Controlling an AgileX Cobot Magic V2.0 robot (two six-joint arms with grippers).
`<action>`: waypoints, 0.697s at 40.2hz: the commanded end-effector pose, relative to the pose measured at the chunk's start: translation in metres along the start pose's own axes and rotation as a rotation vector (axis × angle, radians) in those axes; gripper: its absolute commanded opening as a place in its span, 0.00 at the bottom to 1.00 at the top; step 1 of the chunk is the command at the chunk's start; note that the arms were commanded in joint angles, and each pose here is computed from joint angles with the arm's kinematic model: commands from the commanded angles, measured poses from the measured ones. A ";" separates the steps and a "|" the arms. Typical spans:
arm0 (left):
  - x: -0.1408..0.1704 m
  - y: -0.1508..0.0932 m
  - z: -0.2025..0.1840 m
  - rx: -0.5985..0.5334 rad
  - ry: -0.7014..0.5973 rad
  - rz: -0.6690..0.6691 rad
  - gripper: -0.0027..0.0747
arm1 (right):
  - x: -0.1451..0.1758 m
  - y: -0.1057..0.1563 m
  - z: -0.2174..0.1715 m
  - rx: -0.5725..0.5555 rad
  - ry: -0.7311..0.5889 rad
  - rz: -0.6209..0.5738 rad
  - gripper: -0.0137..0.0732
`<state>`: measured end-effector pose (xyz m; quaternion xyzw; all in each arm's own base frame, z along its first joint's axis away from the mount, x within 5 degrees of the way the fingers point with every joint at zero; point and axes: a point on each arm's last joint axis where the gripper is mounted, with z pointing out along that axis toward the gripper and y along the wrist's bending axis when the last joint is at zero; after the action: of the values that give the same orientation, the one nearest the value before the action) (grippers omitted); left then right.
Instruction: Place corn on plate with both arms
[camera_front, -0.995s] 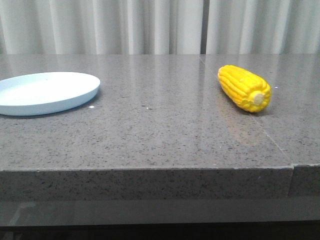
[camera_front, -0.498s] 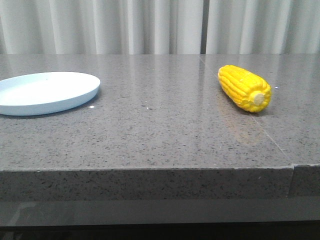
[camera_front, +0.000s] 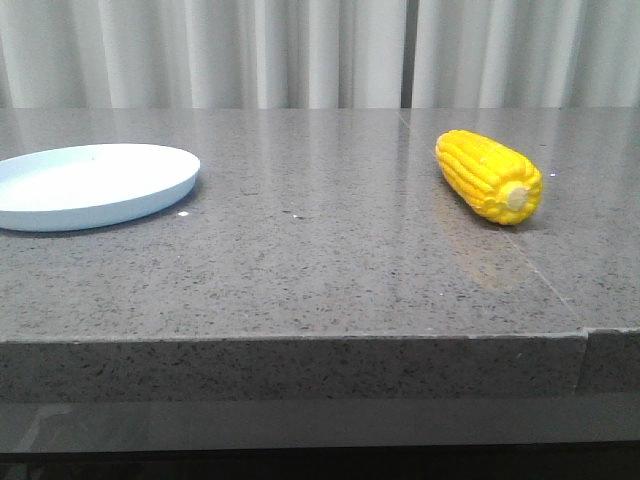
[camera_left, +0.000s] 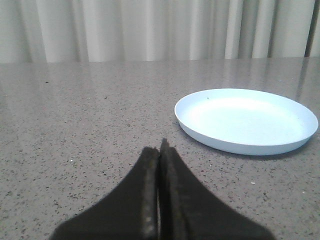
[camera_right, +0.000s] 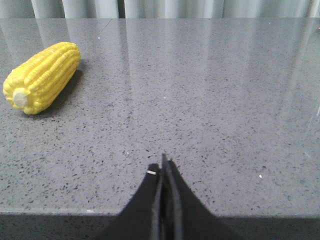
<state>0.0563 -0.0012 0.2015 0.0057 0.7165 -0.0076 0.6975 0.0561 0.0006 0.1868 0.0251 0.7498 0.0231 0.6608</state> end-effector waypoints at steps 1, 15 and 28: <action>-0.010 0.000 -0.002 -0.004 -0.129 -0.006 0.01 | -0.017 0.000 -0.003 0.002 -0.142 -0.004 0.08; -0.078 0.000 -0.018 -0.005 -0.375 0.015 0.01 | -0.090 0.007 -0.030 -0.022 -0.244 0.015 0.08; -0.135 0.000 0.008 -0.007 -0.077 0.034 0.01 | -0.161 0.015 -0.009 -0.051 -0.081 0.077 0.09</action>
<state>0.0603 -0.0006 0.3156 0.0168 0.7006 0.0083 0.7133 0.0572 0.0048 0.3269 0.0352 0.7320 0.0657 0.6772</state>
